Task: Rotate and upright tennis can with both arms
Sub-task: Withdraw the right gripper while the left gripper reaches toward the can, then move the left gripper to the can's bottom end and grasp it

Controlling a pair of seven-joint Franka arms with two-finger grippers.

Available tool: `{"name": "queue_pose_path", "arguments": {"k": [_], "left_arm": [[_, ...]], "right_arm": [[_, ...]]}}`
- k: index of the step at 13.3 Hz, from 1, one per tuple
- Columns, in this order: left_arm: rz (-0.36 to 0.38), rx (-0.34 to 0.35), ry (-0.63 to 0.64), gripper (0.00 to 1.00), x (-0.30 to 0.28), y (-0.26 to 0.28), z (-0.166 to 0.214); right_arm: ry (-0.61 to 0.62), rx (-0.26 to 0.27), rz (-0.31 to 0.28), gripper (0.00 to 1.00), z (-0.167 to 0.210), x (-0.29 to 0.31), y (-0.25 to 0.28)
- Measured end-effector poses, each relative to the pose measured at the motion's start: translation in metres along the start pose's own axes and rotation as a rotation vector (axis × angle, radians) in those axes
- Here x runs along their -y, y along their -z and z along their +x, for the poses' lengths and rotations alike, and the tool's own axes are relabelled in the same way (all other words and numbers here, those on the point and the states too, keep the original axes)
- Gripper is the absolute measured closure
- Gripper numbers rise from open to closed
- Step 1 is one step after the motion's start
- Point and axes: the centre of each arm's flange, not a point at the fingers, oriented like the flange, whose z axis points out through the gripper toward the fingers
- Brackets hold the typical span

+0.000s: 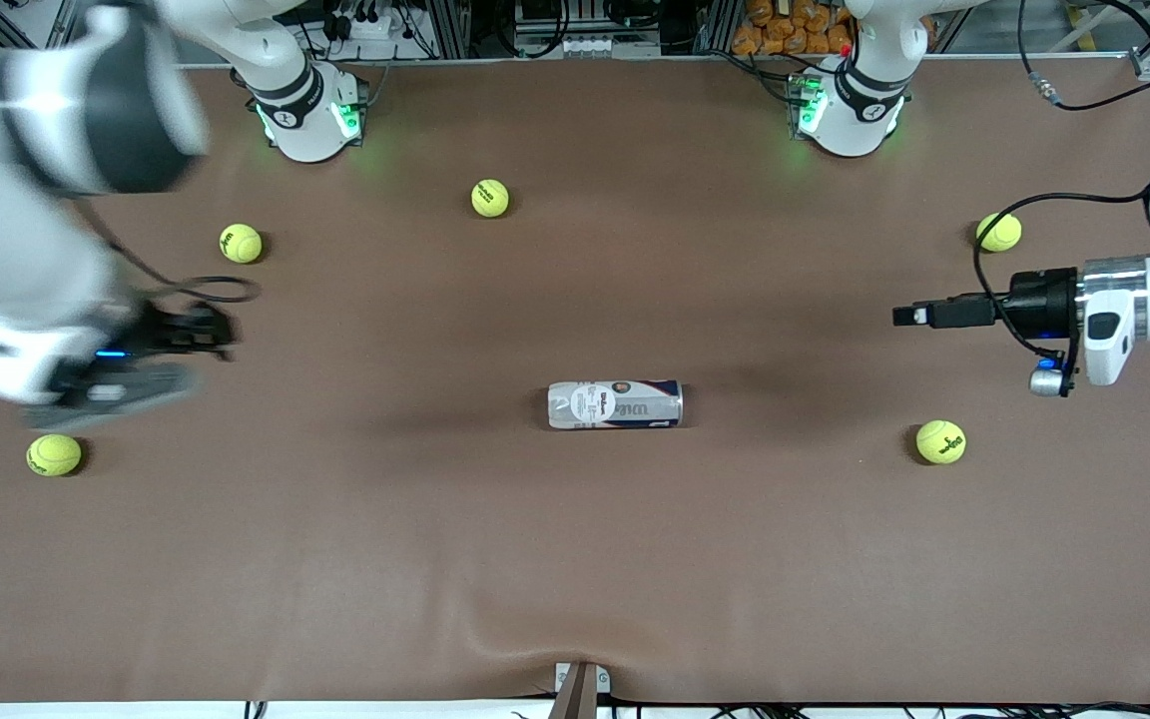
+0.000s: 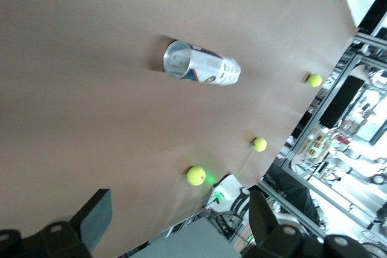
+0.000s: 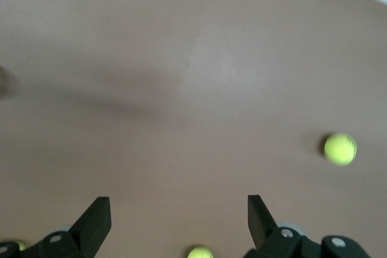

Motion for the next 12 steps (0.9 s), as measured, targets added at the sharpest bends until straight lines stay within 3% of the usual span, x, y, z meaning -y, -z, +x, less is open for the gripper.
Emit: {"name": "queue_pose_path", "arguments": {"k": [2,4,8,12], "left_arm": [[-0.020,-0.014,0.003,0.00,-0.005,-0.017,0.003],[-0.047,-0.034,0.017,0.00,-0.008,-0.042,0.006],[-0.081,-0.067,0.031,0.00,-0.002,-0.084,0.010],[-0.156,-0.071,0.018,0.00,0.025,-0.122,0.013]], "right_arm": [[-0.109,0.009,0.070,0.00,-0.033,-0.064,0.015],[-0.185,0.001,0.090,0.00,-0.062,-0.086,0.029],[-0.260,-0.059,0.101,0.00,-0.099,-0.086,0.019],[-0.261,-0.063,0.108,0.00,-0.114,-0.081,0.009]]}}
